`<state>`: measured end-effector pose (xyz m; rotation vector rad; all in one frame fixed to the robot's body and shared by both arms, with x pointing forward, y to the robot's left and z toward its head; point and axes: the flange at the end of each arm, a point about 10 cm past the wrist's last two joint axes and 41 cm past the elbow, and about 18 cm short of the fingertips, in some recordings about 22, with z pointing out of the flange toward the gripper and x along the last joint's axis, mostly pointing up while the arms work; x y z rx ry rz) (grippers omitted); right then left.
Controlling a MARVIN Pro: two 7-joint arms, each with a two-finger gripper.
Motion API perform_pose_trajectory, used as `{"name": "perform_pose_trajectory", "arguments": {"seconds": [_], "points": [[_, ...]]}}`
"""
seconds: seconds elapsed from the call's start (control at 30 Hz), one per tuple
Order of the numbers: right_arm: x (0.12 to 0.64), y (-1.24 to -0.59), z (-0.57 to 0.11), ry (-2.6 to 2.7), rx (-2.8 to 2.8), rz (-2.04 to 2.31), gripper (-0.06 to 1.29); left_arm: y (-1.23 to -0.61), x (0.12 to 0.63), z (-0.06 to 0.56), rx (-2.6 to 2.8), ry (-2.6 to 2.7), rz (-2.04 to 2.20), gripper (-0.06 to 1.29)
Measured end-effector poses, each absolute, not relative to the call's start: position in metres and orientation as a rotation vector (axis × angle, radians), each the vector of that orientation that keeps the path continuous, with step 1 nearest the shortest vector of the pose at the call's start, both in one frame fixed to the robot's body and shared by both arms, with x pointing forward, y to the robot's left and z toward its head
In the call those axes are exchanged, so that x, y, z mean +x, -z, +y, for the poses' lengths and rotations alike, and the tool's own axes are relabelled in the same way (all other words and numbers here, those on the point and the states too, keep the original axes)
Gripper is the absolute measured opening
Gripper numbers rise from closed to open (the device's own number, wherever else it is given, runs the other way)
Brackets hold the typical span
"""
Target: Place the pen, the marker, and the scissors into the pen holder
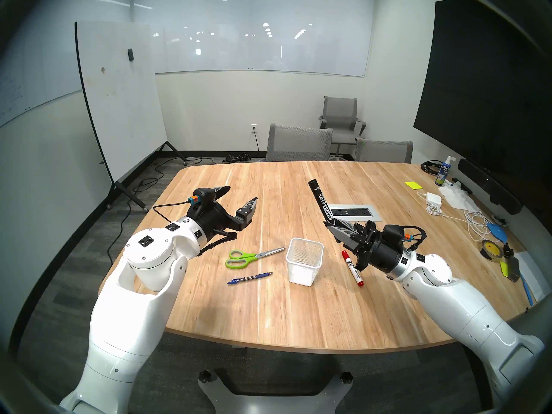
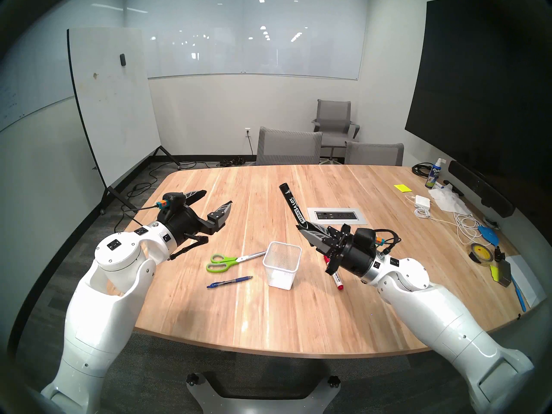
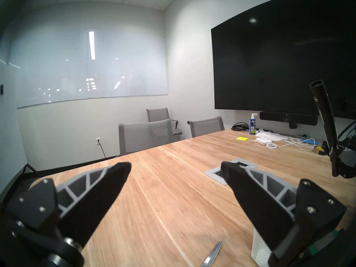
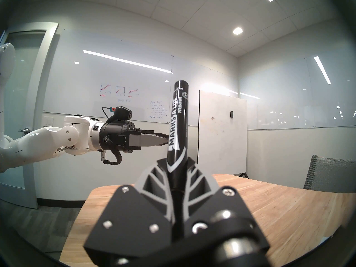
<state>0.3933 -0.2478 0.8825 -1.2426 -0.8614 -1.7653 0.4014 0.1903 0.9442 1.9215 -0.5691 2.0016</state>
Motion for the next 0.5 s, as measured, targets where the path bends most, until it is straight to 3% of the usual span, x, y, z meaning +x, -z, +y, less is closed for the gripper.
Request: {"name": "perform_pose_trajectory", "arguments": {"seconds": [0.5], "points": [[0.393,-0.882,-0.248,1.765,-1.243,-0.861,0.05,-0.948,0.404,0.165,1.922,-1.97,-0.617,1.27]]}}
